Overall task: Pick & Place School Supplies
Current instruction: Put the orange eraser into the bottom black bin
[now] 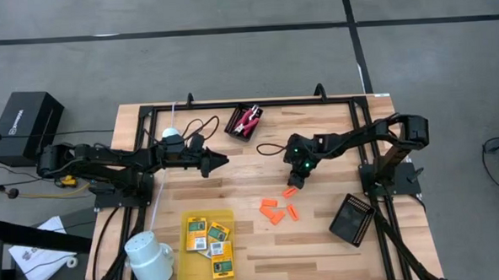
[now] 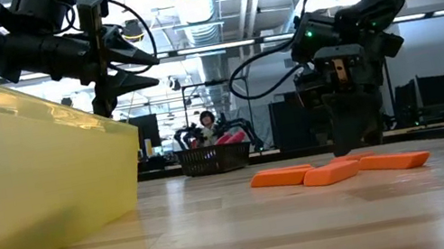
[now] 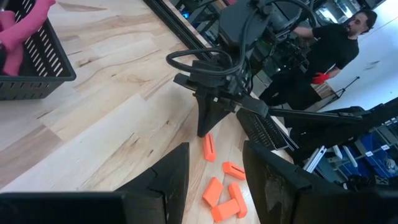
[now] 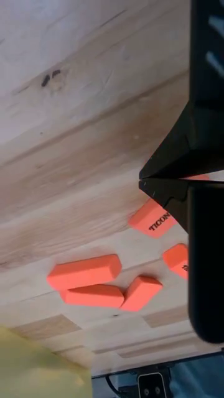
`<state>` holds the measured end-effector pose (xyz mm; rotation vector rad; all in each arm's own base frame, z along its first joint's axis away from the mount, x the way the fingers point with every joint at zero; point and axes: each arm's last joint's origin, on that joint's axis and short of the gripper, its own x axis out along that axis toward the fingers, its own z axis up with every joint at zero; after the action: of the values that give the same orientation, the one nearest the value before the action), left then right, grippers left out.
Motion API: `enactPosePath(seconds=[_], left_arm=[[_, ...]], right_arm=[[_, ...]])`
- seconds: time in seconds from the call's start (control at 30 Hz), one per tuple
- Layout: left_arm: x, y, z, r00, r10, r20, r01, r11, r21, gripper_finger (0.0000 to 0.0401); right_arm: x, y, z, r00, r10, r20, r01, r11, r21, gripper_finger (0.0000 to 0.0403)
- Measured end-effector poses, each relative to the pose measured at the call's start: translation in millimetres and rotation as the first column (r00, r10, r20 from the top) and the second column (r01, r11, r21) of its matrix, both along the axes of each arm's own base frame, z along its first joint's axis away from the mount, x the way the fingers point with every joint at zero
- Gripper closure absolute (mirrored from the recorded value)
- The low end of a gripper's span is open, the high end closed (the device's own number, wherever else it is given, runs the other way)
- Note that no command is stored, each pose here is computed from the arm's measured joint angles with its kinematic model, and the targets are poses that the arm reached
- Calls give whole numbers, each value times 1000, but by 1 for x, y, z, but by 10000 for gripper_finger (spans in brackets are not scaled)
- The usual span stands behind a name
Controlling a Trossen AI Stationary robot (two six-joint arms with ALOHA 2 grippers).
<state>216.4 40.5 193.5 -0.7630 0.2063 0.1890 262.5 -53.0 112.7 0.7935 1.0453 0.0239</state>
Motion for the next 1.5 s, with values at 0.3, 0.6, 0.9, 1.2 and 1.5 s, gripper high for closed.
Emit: enactPosePath(seconds=[0.3, 0.6, 0.9, 1.2, 1.5], left_arm=[[0, 0, 0, 1000, -1, 0, 1, 1000, 0, 256], [0, 0, 0, 1000, -1, -1, 1, 1000, 0, 256], [0, 0, 0, 1000, 0, -3, 0, 1000, -1, 256], [0, 1, -1, 1000, 2, -6, -2, 1000, -1, 256], [-7, 6, -11, 999, 32, -36, -33, 999, -16, 256]], right_arm=[[0, 1, 1, 1000, 26, 15, -27, 999, 30, 403], [2, 12, 2, 994, 99, 40, -102, 990, 98, 403], [8, 13, -17, 995, 97, -15, -94, 988, 124, 403], [33, 0, -19, 997, 72, -16, -71, 996, 50, 403], [33, -21, -14, 998, 55, -2, -55, 998, 36, 403]])
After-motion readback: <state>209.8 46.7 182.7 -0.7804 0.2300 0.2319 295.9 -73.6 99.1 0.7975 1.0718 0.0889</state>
